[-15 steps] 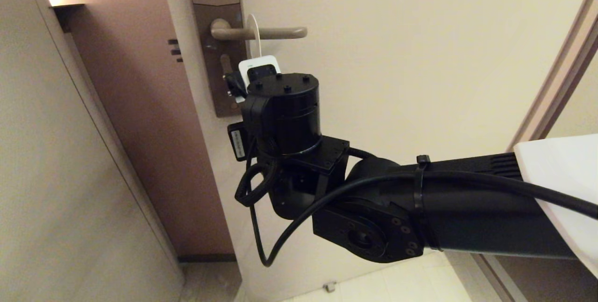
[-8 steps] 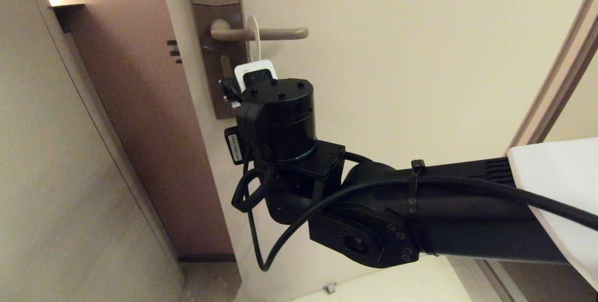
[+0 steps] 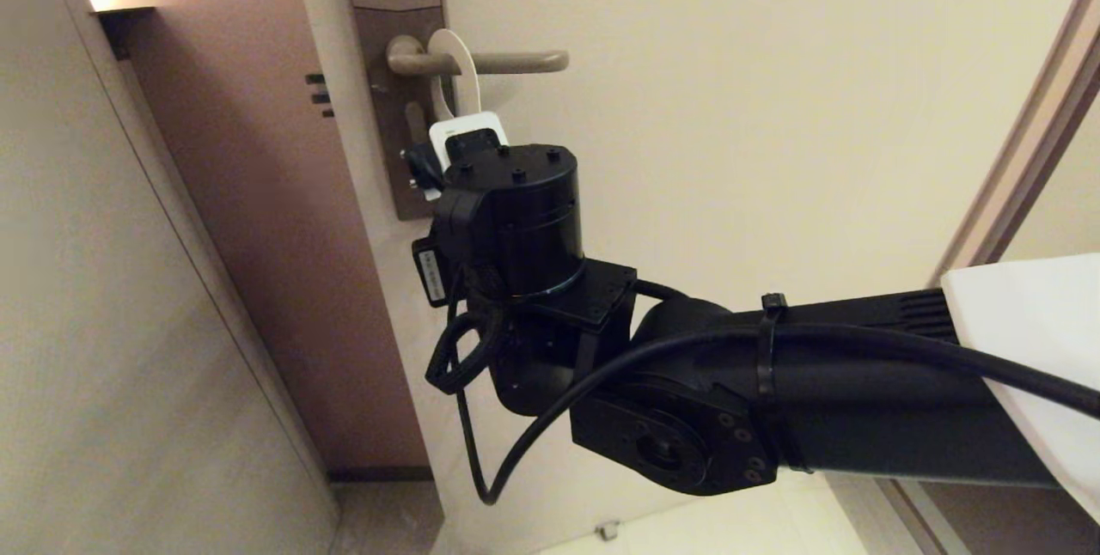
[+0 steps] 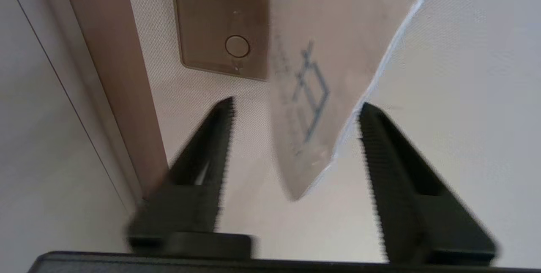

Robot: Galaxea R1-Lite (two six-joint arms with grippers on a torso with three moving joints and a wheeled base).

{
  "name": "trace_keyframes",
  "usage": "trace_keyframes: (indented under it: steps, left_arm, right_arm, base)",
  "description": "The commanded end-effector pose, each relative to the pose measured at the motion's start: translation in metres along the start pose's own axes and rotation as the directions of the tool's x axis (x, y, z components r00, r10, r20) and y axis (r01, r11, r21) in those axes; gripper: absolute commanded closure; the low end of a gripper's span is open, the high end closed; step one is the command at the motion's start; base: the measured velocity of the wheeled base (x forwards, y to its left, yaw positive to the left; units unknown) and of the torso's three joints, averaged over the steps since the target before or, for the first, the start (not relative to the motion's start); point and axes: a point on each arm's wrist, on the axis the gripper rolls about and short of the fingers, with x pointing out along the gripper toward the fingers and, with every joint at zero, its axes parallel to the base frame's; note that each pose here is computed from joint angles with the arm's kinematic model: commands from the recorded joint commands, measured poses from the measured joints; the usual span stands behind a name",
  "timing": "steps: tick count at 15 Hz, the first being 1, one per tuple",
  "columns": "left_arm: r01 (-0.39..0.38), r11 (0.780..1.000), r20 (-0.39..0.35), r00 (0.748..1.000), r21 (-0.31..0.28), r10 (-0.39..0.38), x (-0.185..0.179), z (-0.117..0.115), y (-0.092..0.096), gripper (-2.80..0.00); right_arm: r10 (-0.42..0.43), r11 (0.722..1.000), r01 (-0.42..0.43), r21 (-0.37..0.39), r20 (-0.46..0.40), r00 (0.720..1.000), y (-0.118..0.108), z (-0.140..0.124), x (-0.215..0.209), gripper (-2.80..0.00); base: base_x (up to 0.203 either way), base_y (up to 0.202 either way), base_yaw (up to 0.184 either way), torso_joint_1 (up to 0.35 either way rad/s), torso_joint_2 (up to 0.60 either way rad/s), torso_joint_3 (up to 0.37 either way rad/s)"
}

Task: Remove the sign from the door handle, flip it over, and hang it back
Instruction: Hang the sign back with the other side facing out

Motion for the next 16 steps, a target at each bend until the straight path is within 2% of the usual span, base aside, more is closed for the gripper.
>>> trace_keyframes:
  steps: [1, 8, 13, 16]
  left_arm:
    - [0.0, 1.0, -0.001, 1.0, 0.0, 0.0, 0.0, 0.0, 0.0, 0.0]
    - [0.0, 1.0, -0.001, 1.0, 0.0, 0.0, 0.0, 0.0, 0.0, 0.0]
    - [0.0, 1.0, -0.001, 1.0, 0.0, 0.0, 0.0, 0.0, 0.0, 0.0]
    - [0.0, 1.0, -0.001, 1.0, 0.0, 0.0, 0.0, 0.0, 0.0, 0.0]
  right_arm:
    - [-0.003, 1.0, 0.002, 0.013, 0.016, 1.0, -0.005, 0.01, -0.006, -2.8]
    - [0.002, 1.0, -0.003, 0.031, 0.042, 0.999, -0.032, 0.044, -0.038, -2.8]
    - [0.0, 1.0, -0.001, 0.025, 0.029, 1.0, -0.051, 0.047, -0.059, -2.8]
    - [0.001, 0.999, -0.003, 0.032, 0.04, 0.999, -0.055, 0.052, -0.064, -2.8]
  base:
    - [0.0, 0.0, 0.0, 0.0, 0.0, 0.0]
    - [0.0, 0.0, 0.0, 0.0, 0.0, 0.0]
    - [0.0, 0.0, 0.0, 0.0, 0.0, 0.0]
    - [0.0, 0.0, 0.0, 0.0, 0.0, 0.0]
